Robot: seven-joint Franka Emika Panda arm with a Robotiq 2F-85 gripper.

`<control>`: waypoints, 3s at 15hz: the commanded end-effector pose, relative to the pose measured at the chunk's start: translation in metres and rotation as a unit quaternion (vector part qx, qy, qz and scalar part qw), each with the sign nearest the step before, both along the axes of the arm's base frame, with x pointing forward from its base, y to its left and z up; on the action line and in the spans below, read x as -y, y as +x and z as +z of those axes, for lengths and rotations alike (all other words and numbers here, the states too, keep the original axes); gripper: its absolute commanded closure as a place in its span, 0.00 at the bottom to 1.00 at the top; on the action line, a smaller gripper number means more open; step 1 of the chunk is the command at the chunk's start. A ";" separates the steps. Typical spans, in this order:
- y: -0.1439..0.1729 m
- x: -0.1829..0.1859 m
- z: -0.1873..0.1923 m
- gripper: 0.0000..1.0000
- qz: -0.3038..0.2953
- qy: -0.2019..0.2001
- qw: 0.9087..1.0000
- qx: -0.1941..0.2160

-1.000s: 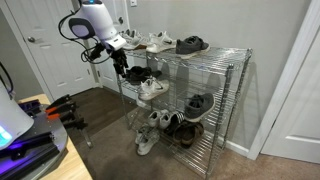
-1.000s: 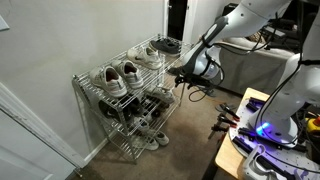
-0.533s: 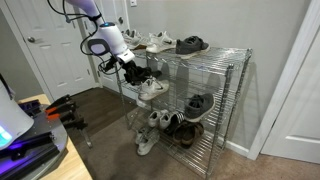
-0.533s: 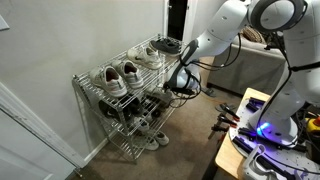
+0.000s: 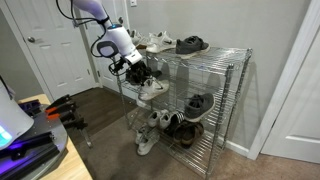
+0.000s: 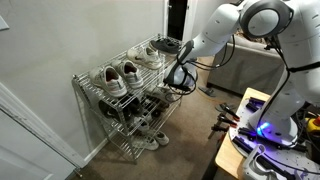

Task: Move the white shoe from the second rack to the top rack

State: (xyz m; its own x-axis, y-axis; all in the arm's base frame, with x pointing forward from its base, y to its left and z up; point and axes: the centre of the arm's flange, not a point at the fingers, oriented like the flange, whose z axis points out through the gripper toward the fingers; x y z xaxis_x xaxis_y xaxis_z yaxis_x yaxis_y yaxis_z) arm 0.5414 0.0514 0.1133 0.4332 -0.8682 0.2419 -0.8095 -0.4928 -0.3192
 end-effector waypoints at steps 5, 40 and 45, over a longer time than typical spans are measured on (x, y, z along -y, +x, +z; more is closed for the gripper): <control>0.052 0.020 -0.033 0.00 -0.061 0.010 0.998 -0.019; 0.002 -0.017 -0.042 0.00 -0.014 0.007 0.991 -0.135; 0.020 -0.025 -0.049 0.00 -0.047 0.003 0.994 -0.097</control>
